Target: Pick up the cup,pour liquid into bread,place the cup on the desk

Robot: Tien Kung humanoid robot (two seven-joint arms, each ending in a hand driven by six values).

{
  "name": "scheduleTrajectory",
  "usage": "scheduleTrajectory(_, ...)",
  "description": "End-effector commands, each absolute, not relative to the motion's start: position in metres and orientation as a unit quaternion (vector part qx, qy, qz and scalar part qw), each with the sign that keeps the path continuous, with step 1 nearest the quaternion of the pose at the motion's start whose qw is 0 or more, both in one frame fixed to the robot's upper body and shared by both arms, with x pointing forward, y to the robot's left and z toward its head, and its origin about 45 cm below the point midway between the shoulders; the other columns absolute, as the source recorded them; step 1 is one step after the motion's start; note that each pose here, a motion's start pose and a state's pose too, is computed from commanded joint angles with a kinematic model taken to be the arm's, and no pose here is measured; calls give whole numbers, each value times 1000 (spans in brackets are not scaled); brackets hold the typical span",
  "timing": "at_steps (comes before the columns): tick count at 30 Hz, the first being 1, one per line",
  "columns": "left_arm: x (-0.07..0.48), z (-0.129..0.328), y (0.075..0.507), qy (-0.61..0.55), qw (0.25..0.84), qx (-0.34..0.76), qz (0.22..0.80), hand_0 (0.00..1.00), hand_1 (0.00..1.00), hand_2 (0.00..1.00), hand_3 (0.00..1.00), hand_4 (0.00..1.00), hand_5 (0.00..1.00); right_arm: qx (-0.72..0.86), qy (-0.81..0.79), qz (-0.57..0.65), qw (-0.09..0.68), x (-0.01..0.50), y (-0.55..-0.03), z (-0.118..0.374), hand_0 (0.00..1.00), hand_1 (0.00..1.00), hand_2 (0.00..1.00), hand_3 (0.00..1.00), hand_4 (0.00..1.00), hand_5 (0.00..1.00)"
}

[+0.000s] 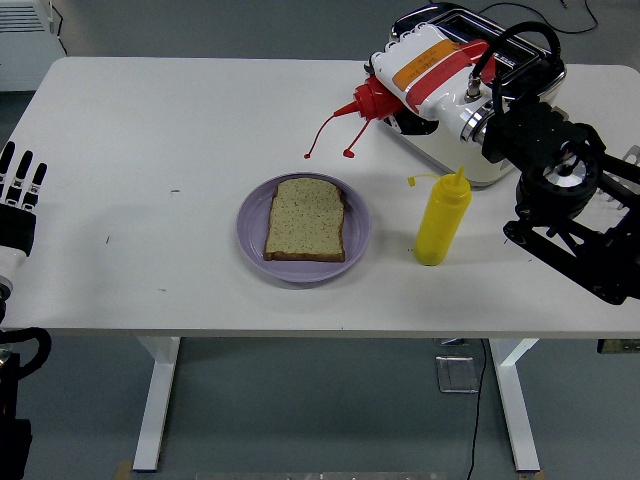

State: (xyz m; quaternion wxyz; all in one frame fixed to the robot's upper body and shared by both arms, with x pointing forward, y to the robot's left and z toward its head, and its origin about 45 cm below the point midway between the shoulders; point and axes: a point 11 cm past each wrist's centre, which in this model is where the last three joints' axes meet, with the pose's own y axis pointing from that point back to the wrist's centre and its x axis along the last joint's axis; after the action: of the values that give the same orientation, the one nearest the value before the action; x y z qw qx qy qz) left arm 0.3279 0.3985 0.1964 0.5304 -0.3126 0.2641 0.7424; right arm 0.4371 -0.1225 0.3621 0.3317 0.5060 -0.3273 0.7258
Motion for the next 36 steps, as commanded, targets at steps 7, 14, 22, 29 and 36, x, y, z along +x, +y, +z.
scheduleTrajectory(7,328,196,398,265,531,-311,742,787,737,736,698,543,998,492,-367,723,318,443,-133,392,94,81,242,396,618,179)
scheduleTrajectory(14,328,197,399,263,531,-313,742,787,736,736,698,544,998,504,-314,726,348,438,-126,356,103,89,246,399,618,180)
scheduleTrajectory(22,329,199,400,261,530,-316,742,787,737,736,698,545,998,488,-357,718,345,446,-143,383,103,90,248,403,616,180)
scheduleTrajectory(29,328,199,401,260,530,-316,743,786,737,736,698,544,998,486,-375,713,338,446,-148,392,104,88,247,400,615,182)
scheduleTrajectory(36,330,200,399,261,531,-317,741,787,737,737,698,544,998,522,-307,715,349,430,-119,337,103,88,248,401,615,184)
